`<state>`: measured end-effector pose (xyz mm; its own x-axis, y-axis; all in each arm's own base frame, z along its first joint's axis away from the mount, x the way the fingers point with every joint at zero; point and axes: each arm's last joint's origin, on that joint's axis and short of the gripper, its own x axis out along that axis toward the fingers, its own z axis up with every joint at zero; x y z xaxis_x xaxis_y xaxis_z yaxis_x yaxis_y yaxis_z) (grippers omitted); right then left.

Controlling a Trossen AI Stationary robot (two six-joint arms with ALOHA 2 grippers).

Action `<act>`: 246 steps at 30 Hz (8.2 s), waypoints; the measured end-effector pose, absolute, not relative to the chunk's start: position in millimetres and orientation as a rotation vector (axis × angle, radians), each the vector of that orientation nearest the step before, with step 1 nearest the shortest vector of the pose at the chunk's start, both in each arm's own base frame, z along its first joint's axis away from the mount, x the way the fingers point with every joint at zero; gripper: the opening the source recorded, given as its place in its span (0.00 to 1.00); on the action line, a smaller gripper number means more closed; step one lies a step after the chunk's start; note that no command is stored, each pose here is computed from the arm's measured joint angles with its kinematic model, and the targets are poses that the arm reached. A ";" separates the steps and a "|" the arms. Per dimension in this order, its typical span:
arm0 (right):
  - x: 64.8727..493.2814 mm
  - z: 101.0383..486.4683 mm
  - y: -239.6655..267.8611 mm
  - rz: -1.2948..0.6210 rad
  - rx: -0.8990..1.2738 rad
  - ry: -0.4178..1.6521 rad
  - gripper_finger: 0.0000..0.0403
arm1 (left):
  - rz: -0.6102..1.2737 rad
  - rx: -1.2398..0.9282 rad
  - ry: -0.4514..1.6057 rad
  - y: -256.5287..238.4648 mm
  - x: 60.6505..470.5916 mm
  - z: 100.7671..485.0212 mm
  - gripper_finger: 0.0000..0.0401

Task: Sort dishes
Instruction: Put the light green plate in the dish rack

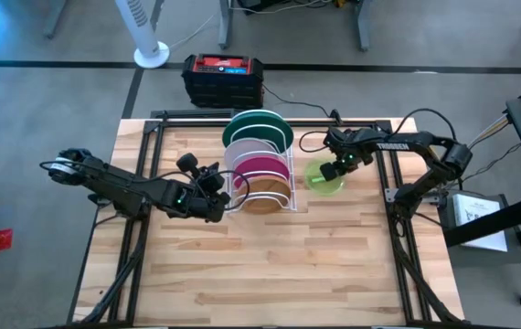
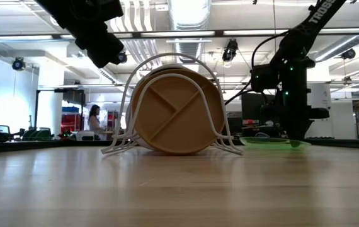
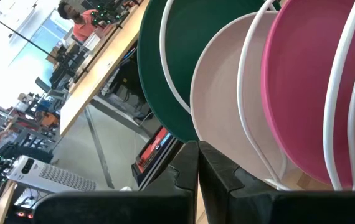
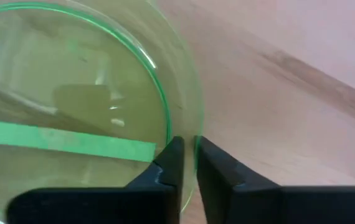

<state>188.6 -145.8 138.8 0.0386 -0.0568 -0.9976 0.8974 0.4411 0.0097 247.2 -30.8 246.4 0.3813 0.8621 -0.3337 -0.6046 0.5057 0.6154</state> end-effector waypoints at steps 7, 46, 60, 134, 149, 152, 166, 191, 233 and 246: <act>188.0 151.0 -139.1 -0.860 0.800 1.295 0.00 | 0.973 0.430 0.685 -30.8 247.2 246.4 0.00; 220.4 291.5 16.4 -0.736 0.184 0.193 0.00 | 0.984 0.429 0.672 -30.8 247.8 247.1 0.00; 265.9 256.0 31.0 -0.756 0.041 0.305 0.00 | 0.984 0.426 0.667 -30.9 248.2 247.3 0.00; 281.2 233.1 66.0 -0.395 0.505 0.667 0.33 | 0.975 0.428 0.670 -31.1 248.9 247.5 0.00; 286.3 185.4 78.3 -0.422 0.689 0.962 0.50 | 0.964 0.434 0.668 -31.6 250.6 248.4 0.00; 291.5 170.2 81.2 -0.412 0.697 1.020 0.52 | 0.964 0.434 0.667 -31.6 250.8 248.5 0.00; 310.0 145.4 86.5 -0.321 0.719 1.087 0.61 | 0.956 0.439 0.664 -32.6 251.8 249.1 0.00; 342.1 124.2 105.7 -0.299 0.785 1.154 0.47 | 0.907 0.554 0.700 -34.4 258.1 264.7 0.00; 289.7 258.8 144.8 -0.805 0.108 0.374 0.00 | 1.093 0.749 0.683 -30.7 257.8 278.5 0.00; 294.3 269.6 110.7 -1.030 -0.214 0.277 0.00 | 1.111 0.755 0.677 -30.5 257.5 279.1 0.00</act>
<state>294.3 110.7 269.6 0.4855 -0.8651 -0.1257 0.8117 0.4995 -0.3028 257.5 -30.5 279.1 0.3014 0.9479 -0.1028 -0.5262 0.2553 0.8111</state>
